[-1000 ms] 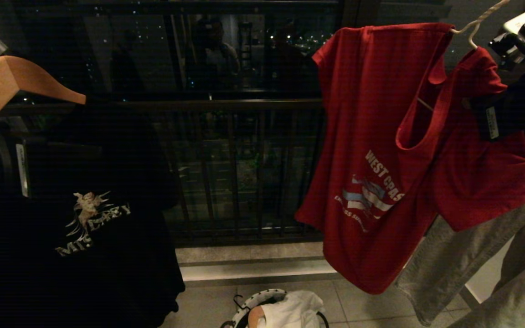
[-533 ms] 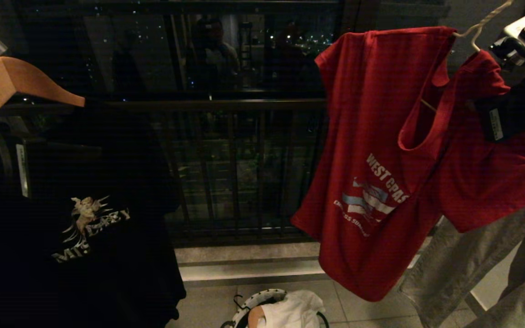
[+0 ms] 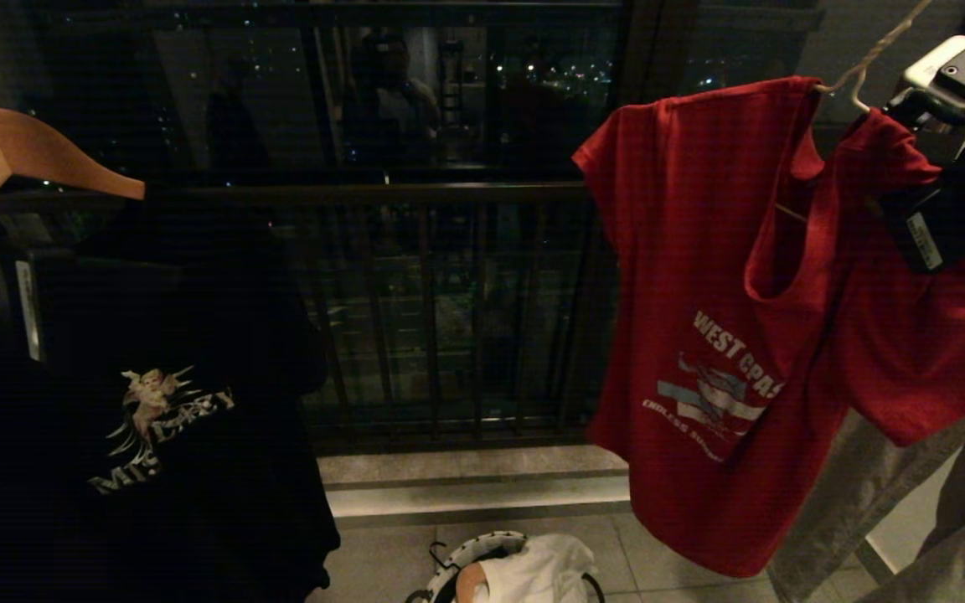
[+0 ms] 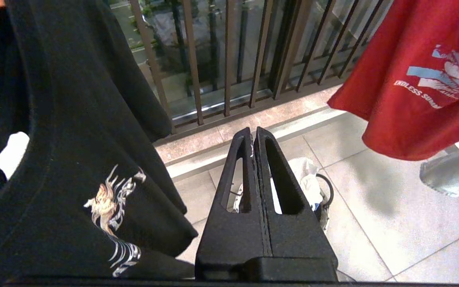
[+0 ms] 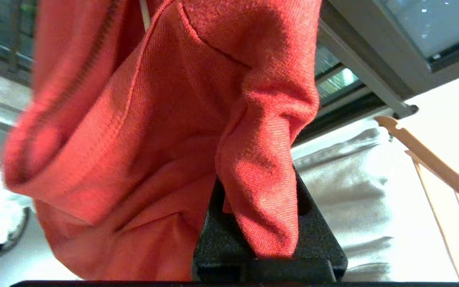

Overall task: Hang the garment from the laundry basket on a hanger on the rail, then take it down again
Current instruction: Hang the clothes rack on the clothesline

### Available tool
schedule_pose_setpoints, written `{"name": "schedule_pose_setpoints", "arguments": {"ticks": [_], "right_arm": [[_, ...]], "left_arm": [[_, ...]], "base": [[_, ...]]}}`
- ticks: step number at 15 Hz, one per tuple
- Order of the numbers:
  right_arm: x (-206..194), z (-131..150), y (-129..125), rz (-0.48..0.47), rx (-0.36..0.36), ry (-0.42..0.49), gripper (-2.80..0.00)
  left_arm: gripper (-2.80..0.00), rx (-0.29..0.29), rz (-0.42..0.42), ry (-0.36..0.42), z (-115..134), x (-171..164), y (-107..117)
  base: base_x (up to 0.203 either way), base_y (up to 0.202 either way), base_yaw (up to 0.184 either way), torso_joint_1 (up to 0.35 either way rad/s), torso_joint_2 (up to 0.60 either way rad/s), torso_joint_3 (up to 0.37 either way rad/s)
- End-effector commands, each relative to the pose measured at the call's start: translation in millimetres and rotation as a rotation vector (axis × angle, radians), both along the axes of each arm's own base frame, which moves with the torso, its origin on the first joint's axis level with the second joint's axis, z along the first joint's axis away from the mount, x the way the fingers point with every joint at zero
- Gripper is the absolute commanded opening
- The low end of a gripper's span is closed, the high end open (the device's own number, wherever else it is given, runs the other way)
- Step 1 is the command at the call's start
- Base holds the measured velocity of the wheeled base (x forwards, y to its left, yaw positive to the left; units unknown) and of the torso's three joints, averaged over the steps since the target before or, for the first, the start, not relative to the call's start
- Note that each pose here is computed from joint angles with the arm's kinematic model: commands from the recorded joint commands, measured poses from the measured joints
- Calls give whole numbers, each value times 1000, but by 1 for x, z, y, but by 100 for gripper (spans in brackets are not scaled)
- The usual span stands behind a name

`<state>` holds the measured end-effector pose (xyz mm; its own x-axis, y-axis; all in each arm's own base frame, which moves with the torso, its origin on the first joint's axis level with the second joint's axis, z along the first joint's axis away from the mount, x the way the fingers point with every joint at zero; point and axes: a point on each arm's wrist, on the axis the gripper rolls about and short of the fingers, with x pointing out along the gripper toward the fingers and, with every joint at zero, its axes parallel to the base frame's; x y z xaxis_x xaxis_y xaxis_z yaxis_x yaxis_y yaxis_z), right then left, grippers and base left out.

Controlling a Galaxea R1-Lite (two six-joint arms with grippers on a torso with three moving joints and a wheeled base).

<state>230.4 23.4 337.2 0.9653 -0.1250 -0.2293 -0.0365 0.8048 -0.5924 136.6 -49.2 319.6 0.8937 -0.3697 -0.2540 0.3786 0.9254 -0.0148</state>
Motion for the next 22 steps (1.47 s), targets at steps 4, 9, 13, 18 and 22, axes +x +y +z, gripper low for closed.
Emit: {"name": "schedule_pose_setpoints", "arguments": {"ticks": [4, 9, 13, 18, 22], "right_arm": [[-1, -1, 1, 6, -35, 8, 0], [-3, -2, 0, 6, -35, 11, 0], [-14, -1, -1, 6, -35, 1, 0], [-41, 1, -6, -2, -32, -30, 0], [-58, -1, -11, -20, -30, -41, 0]], "left_arm": [[-280, -2, -1, -5, 1, -2, 1], [-280, -4, -1, -10, 1, -3, 1], [-280, -4, -1, -10, 1, -3, 1], [-280, -5, -1, -19, 3, -6, 2], [-280, -7, -1, -20, 3, -6, 2]], "base": [[0, 0, 0, 0, 0, 0], [0, 0, 0, 0, 0, 0], [0, 0, 0, 0, 0, 0], [0, 0, 0, 0, 0, 0], [0, 0, 0, 0, 0, 0]]}}
